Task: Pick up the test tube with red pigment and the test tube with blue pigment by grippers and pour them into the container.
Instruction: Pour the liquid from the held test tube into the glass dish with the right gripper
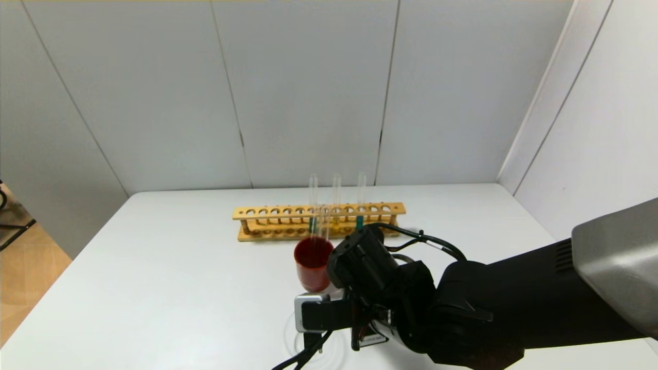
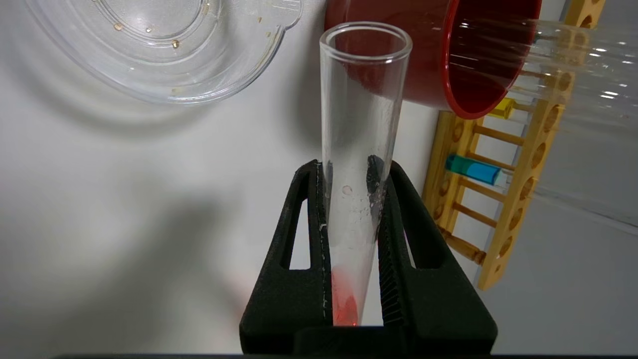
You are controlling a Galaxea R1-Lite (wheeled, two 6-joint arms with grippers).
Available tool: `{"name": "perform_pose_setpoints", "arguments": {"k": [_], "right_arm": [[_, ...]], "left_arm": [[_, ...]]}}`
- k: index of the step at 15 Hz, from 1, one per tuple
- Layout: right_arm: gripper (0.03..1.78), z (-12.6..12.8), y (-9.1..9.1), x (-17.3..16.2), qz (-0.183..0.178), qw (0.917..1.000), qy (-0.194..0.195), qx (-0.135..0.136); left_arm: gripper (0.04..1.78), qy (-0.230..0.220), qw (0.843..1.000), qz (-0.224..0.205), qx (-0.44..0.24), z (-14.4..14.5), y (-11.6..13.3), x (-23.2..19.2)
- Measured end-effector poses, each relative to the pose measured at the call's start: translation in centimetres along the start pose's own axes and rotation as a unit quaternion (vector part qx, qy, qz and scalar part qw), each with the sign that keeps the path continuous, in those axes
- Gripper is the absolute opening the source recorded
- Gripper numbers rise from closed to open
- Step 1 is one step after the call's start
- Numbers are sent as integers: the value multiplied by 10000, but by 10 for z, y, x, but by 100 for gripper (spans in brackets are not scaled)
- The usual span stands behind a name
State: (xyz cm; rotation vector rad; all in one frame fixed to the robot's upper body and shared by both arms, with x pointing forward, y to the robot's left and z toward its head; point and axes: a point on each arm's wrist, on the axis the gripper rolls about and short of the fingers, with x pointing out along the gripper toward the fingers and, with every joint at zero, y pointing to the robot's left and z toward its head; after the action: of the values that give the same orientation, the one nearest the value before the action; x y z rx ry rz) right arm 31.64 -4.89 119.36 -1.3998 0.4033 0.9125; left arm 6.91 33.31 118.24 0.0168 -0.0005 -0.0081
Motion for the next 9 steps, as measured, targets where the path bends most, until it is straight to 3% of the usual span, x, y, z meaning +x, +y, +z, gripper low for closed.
{"name": "perform_pose_setpoints", "arguments": {"k": [9], "right_arm": [[35,5,1,4,38,9978,359,-559]], "left_arm": [[175,0,10000,0,2,0,0,0]]}}
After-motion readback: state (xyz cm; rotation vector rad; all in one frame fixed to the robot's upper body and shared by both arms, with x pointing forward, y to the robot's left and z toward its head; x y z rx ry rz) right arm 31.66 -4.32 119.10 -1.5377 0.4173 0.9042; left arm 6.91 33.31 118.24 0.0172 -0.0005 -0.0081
